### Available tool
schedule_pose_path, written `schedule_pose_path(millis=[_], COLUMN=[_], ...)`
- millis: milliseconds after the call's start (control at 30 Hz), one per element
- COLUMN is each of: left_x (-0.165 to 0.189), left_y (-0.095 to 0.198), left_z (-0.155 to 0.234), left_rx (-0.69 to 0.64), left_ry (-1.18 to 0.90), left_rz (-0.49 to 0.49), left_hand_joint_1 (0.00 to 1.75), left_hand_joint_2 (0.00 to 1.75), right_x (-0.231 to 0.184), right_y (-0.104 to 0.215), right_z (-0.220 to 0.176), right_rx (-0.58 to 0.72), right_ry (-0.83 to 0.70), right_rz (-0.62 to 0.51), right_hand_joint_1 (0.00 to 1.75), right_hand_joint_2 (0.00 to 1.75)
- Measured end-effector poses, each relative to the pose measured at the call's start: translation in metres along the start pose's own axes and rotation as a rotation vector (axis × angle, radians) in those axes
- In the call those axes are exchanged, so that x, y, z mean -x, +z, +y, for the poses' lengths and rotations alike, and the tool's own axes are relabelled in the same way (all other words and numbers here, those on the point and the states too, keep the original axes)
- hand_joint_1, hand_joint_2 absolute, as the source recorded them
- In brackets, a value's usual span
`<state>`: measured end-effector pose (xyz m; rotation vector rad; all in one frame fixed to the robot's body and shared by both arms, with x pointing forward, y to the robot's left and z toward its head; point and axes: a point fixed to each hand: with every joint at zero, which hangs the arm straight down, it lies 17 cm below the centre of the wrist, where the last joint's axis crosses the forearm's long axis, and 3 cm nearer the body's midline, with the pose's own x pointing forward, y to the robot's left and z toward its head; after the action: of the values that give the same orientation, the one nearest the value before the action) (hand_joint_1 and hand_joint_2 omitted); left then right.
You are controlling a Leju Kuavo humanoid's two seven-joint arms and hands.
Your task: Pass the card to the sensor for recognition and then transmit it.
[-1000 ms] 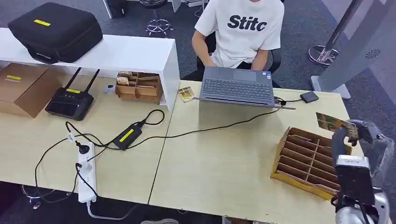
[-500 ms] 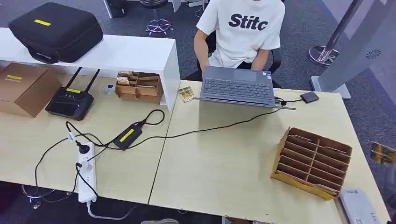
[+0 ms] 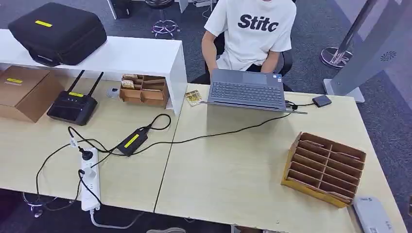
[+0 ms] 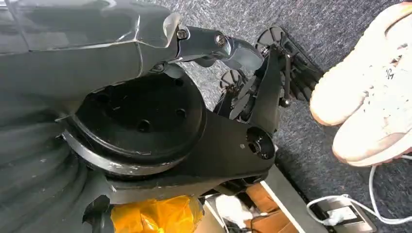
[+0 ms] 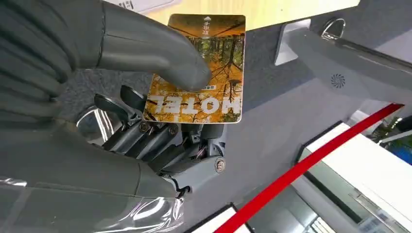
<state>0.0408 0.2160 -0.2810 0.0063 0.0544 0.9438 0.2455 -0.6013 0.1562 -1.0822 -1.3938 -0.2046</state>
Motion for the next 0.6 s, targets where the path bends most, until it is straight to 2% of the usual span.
schedule_pose_path(millis=[333, 600], left_x=[0.002, 0.003], left_y=[0.000, 0.000], left_z=[0.000, -0.001], left_rx=[-0.006, -0.005], left_ry=[0.013, 0.025], left_rz=[0.005, 0.010], left_hand_joint_1=[0.00, 0.00], left_hand_joint_2=[1.75, 1.75], right_x=[0.036, 0.048], right_y=[0.012, 0.018], right_z=[0.009, 0.034], right_rx=[-0.102, -0.203], right_ry=[0.080, 0.155], right_rz=[0.094, 0.128], right_hand_joint_1=[1.75, 1.75], right_hand_joint_2=[1.75, 1.75])
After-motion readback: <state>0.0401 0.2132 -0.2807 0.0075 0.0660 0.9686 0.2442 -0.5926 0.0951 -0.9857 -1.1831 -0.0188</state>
